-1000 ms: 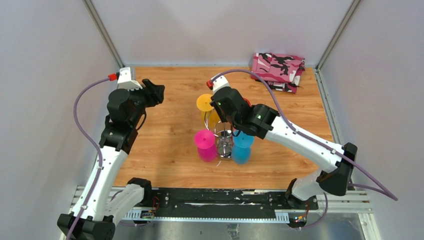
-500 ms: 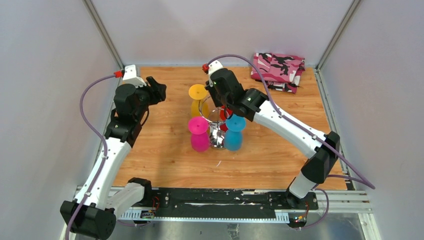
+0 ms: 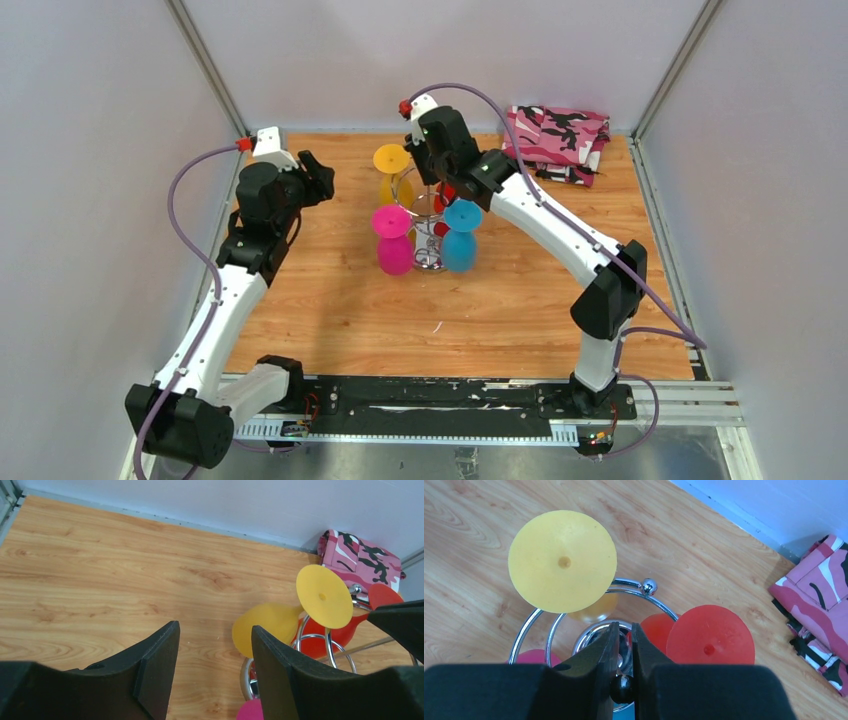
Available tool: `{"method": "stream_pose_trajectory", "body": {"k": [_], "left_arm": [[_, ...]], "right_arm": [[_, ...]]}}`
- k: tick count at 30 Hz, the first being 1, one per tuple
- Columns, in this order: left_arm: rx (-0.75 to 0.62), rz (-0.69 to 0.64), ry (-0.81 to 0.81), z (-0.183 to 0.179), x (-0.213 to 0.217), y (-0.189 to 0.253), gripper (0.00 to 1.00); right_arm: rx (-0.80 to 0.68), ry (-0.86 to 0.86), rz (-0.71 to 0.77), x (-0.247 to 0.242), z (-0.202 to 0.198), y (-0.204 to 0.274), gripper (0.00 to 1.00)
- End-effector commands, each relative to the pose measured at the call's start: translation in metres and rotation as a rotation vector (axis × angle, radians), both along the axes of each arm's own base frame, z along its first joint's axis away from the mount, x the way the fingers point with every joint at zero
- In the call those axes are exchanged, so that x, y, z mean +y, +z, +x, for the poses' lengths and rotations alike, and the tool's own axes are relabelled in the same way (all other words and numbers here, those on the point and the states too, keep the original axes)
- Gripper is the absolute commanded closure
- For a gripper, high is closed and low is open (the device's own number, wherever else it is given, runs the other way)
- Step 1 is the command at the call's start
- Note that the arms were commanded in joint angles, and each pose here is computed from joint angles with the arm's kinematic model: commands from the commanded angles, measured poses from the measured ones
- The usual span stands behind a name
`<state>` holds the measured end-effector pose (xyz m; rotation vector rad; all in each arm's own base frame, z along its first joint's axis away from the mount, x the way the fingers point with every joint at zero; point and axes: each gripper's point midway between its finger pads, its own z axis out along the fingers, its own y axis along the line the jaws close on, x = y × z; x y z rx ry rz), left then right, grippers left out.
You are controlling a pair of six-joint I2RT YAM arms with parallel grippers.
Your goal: Take the wine glass off the wine glass rack
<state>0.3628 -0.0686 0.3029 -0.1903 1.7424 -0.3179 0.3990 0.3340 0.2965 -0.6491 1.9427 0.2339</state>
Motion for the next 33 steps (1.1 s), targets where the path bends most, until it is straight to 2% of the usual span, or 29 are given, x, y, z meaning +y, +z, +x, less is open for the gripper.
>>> {"method": "stream_pose_trajectory", "body": {"k": [1,9,20,29,33], "left_arm": [[-0.024,0.017,0.015,0.007,0.002,0.002,0.4],[0.001,0.021,0.014,0.014,0.001,-0.008,0.39],[0.019,0.023,0.011,0.018,-0.001,-0.016,0.39],[0.039,0.012,0.002,0.023,-0.004,-0.025,0.39],[0.048,0.018,0.004,0.025,-0.004,-0.028,0.39]], "right_arm": [[-0.15,-0.004,0.109,0.0,0.027,0.062,1.0],[-0.162,-0.032,0.086,-0.008,0.054,0.063,1.0],[-0.178,-0.081,0.047,-0.028,0.071,0.062,1.0],[-0.112,-0.036,0.054,-0.02,0.076,0.038,1.0],[-0.107,-0.04,0.051,-0.02,0.077,0.034,0.76]]}}
